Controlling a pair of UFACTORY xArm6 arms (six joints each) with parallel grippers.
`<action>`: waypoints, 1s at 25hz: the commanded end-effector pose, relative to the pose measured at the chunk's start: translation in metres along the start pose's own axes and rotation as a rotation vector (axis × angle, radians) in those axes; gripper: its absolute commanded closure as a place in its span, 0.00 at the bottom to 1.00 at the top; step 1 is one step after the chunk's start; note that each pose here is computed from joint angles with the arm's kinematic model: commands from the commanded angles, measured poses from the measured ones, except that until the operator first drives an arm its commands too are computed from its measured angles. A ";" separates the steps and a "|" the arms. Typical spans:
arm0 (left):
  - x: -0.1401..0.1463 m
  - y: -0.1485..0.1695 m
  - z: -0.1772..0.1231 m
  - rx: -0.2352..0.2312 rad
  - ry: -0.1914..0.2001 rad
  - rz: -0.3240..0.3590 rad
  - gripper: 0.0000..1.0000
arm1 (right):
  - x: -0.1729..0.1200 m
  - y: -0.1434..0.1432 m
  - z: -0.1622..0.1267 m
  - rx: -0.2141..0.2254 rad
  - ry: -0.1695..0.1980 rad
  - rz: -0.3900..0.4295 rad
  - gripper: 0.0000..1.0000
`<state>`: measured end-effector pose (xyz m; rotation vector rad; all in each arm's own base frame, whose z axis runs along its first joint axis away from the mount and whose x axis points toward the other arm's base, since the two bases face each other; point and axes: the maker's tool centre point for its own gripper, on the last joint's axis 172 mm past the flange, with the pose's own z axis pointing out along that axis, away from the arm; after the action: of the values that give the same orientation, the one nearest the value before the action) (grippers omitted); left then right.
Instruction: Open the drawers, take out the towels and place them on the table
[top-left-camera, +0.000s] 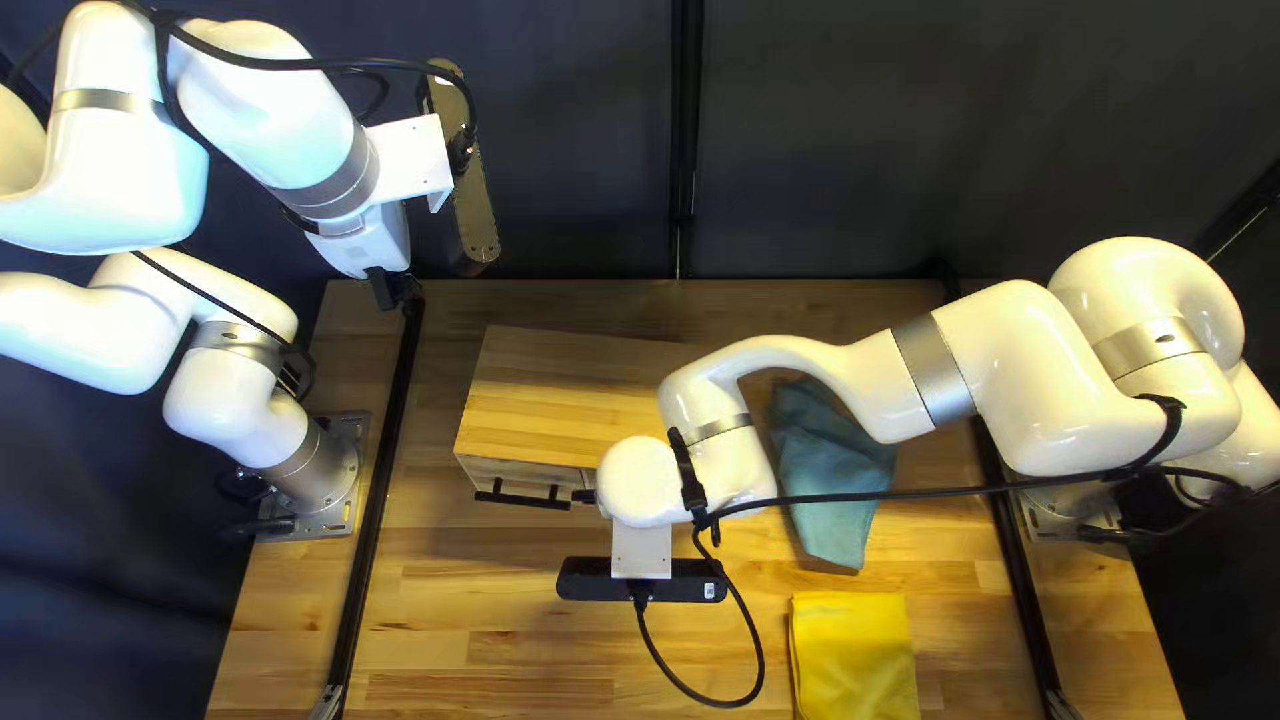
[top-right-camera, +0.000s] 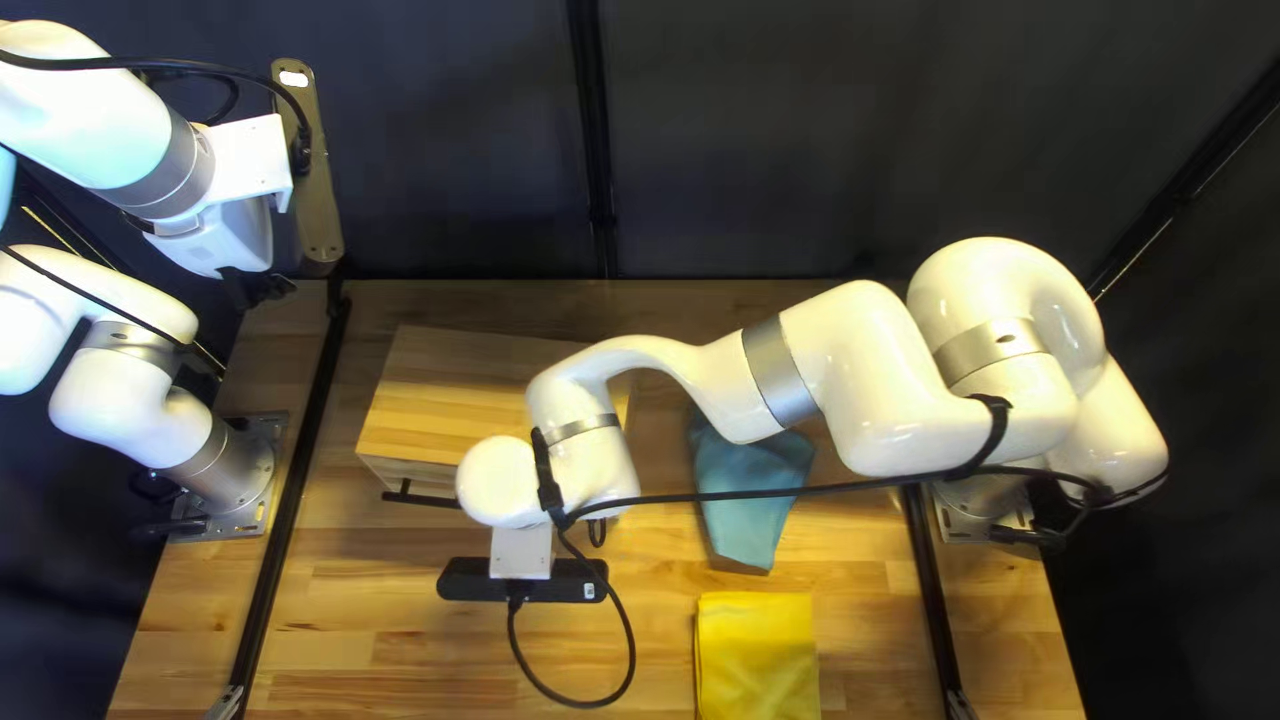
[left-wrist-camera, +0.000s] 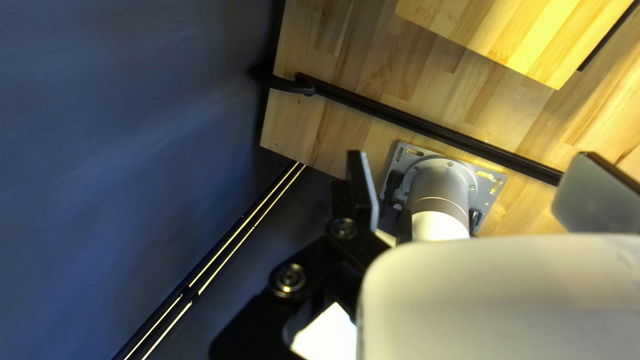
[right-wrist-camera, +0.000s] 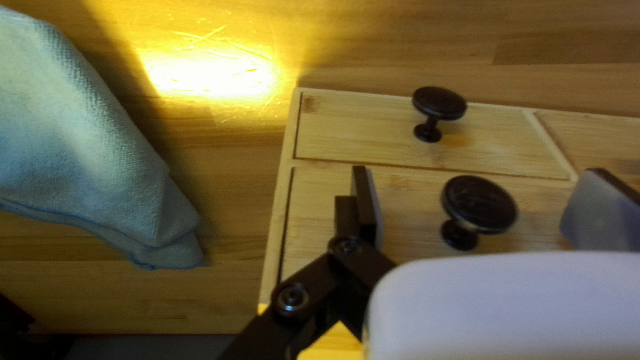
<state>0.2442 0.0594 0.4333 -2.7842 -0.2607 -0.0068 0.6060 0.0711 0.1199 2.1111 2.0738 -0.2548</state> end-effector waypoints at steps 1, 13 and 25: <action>0.000 0.000 0.000 0.000 0.000 0.000 0.00 | 0.014 0.005 -0.006 0.007 0.007 -0.001 0.00; 0.000 0.000 0.000 0.000 0.000 0.000 0.00 | 0.076 -0.005 -0.064 -0.018 0.068 0.054 0.00; 0.000 0.000 0.000 0.000 0.000 0.000 0.00 | 0.105 -0.069 -0.135 -0.062 0.085 0.170 0.00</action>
<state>0.2442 0.0594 0.4333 -2.7842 -0.2607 -0.0068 0.5533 0.2027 0.2114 2.2653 1.9395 -0.0946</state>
